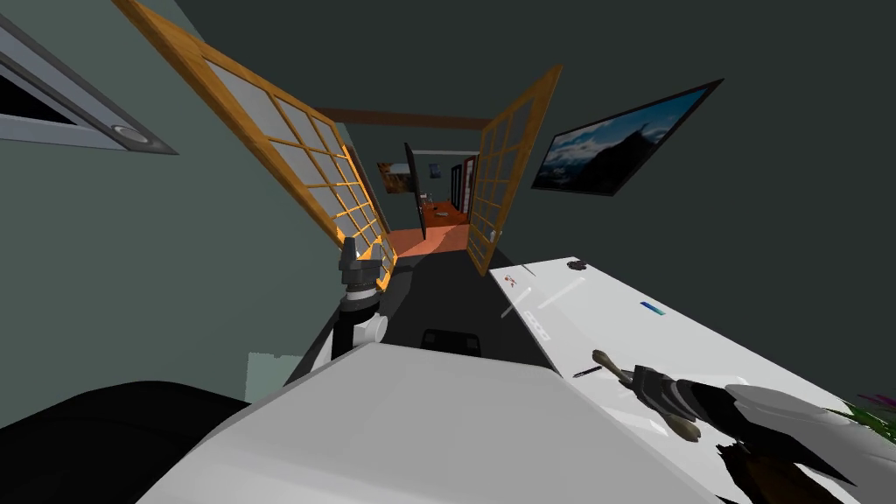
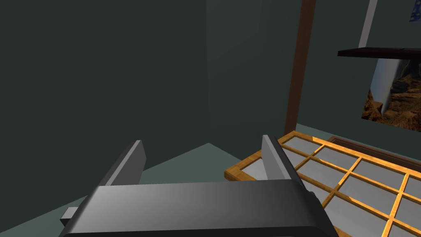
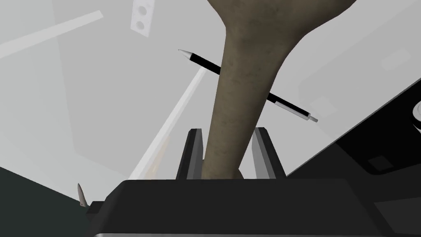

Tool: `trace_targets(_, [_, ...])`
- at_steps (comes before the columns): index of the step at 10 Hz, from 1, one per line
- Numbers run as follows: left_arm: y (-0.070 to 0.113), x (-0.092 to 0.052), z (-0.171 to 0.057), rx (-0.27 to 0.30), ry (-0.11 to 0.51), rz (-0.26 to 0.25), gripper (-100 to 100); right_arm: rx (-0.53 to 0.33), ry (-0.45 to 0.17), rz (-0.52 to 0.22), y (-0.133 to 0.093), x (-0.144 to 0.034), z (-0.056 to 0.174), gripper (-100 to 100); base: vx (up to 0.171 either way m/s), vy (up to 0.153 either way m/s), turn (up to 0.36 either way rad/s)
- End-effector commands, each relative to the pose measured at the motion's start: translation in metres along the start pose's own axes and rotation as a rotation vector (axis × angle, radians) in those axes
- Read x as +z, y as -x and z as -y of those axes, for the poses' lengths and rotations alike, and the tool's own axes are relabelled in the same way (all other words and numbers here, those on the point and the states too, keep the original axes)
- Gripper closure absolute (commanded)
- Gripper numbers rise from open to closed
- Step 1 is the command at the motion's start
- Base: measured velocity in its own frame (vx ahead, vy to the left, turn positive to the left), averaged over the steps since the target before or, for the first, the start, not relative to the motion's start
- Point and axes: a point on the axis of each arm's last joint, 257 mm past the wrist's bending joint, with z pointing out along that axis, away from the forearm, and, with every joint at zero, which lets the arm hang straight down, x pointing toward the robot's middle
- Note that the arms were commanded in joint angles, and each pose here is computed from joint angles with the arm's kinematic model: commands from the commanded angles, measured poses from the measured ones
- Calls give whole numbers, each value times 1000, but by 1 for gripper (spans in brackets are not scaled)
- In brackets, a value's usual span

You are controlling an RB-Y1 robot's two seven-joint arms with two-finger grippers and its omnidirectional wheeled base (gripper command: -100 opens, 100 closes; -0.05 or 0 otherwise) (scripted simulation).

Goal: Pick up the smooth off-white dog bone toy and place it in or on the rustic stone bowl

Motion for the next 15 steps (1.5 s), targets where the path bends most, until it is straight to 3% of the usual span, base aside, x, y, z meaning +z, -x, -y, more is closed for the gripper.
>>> trace_targets(1, [0,0,0,0,0,0,0,-65,2,-14,-1,-8,7,100,73,-4,46])
trace_targets(2, [0,0,0,0,0,0,0,-52,-17,-25,-5,-17,19,100,48,-48,-30])
trace_targets(7, [0,0,0,0,0,0,0,-23,-31,-33,-10,-22,25,100,-10,-38,-22])
trace_targets(11, [0,0,0,0,0,0,0,91,-64,-62,-31,-36,35,100,-38,-127,-78])
trace_targets(13, [0,0,0,0,0,0,0,91,-64,-62,-31,-36,35,100,-27,-59,-14])
trace_targets(15, [0,0,0,0,0,0,0,167,-78,-83,-46,-44,36,100,-23,-115,-104])
